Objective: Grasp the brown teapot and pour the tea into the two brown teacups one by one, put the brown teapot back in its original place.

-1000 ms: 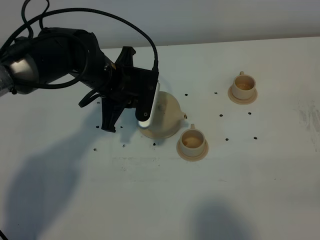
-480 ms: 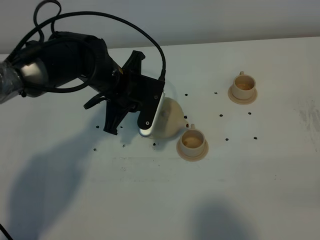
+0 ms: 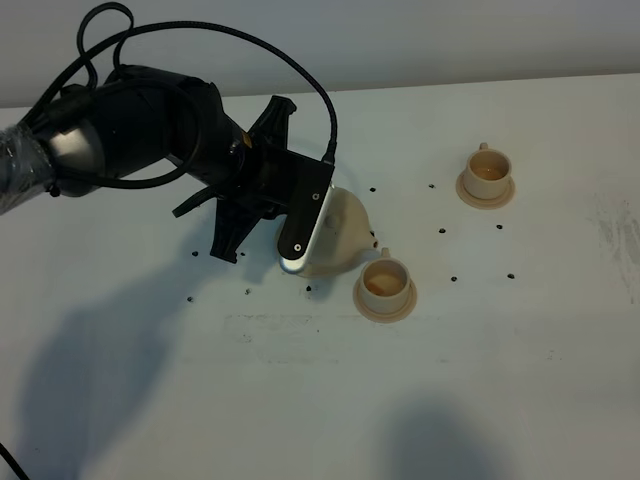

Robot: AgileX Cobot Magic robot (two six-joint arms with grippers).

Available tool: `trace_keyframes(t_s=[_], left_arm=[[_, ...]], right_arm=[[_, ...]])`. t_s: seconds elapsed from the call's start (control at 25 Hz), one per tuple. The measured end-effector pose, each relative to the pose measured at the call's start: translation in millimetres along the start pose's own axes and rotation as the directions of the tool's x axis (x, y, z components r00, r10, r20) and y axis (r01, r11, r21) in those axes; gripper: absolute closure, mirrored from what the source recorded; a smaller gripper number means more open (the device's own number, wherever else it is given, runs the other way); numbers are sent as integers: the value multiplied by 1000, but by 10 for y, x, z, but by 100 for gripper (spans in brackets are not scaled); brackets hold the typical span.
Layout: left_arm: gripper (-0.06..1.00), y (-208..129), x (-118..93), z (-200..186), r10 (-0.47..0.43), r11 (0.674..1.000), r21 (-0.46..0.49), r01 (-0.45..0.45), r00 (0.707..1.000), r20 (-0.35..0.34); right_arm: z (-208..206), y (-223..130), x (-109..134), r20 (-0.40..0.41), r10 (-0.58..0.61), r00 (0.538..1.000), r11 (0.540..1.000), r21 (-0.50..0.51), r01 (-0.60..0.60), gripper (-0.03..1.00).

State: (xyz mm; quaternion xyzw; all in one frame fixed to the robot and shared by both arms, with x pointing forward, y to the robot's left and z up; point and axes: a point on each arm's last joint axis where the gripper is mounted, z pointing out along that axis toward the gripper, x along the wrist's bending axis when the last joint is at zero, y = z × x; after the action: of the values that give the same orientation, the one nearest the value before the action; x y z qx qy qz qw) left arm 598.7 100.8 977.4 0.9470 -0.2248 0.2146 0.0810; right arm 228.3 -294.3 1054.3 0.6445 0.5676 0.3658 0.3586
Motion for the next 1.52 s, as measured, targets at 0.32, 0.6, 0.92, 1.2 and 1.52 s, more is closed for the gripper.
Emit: trace_keyframes(t_s=[0.32, 0.6, 0.92, 1.2, 1.52], left_arm=[[85, 90, 16, 3, 52, 999, 9, -51, 998, -22], [85, 143, 21, 4, 99, 995, 23, -98, 995, -30], [85, 138, 22, 4, 145, 989, 47, -143, 989, -28], [85, 152, 21, 4, 178, 983, 47, -176, 984, -27], [85, 175, 20, 4, 215, 976, 47, -213, 976, -26]], right_arm=[[0, 0, 0, 0, 0, 1000, 1000, 0, 0, 50], [0, 0, 0, 0, 0, 1000, 1000, 0, 0, 50], [0, 0, 0, 0, 0, 1000, 1000, 0, 0, 50], [0, 0, 0, 0, 0, 1000, 1000, 0, 0, 50], [0, 0, 0, 0, 0, 1000, 1000, 0, 0, 50]])
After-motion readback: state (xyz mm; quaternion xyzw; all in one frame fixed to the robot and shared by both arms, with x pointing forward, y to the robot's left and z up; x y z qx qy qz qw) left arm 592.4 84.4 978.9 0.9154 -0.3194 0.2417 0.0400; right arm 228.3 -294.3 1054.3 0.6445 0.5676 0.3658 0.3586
